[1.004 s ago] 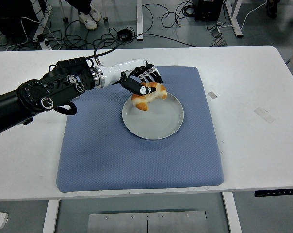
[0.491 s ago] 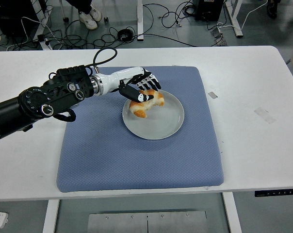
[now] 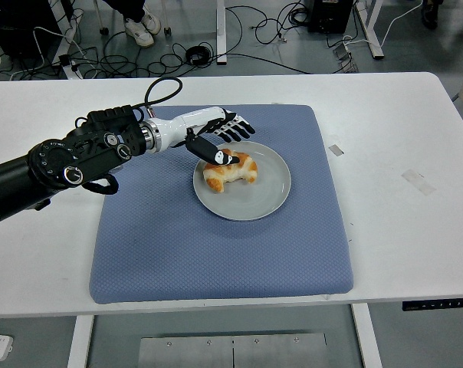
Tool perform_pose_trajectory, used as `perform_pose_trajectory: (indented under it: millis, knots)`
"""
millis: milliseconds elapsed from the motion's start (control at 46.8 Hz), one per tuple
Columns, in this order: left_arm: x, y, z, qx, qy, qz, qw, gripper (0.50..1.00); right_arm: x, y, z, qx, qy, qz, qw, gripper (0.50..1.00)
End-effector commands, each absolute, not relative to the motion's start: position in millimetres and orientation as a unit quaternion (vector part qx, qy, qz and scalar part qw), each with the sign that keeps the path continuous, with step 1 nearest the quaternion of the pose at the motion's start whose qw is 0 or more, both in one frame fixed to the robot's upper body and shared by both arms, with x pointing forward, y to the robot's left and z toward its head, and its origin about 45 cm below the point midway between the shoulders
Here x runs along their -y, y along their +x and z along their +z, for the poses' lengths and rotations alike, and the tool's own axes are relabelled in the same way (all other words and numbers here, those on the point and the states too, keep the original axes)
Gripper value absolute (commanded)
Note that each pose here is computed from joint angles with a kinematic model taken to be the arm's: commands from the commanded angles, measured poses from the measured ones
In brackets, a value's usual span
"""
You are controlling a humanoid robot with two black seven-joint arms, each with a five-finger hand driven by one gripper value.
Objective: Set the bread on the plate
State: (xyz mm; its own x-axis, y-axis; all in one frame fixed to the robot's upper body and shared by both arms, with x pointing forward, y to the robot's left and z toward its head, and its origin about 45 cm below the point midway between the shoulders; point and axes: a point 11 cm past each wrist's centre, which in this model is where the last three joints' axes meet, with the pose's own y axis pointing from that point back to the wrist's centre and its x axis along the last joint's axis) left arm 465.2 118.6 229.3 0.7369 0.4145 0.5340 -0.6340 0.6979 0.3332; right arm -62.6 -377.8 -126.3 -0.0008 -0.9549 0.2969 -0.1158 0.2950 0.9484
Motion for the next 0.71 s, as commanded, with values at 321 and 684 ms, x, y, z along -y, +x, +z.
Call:
perform_pose_trajectory:
  millis: [321, 684]
  knots:
    - [-141, 482, 257, 0.187, 0.221, 0.345, 0.893, 0.899, 378, -62, -126, 0.593, 0.452, -0.385, 0.544, 1.0]
    - [-190, 502, 294, 0.133, 0.152, 0.435, 0.877, 0.939, 377, -62, -127, 0.593, 0.452, -0.386, 0.543, 1.0]
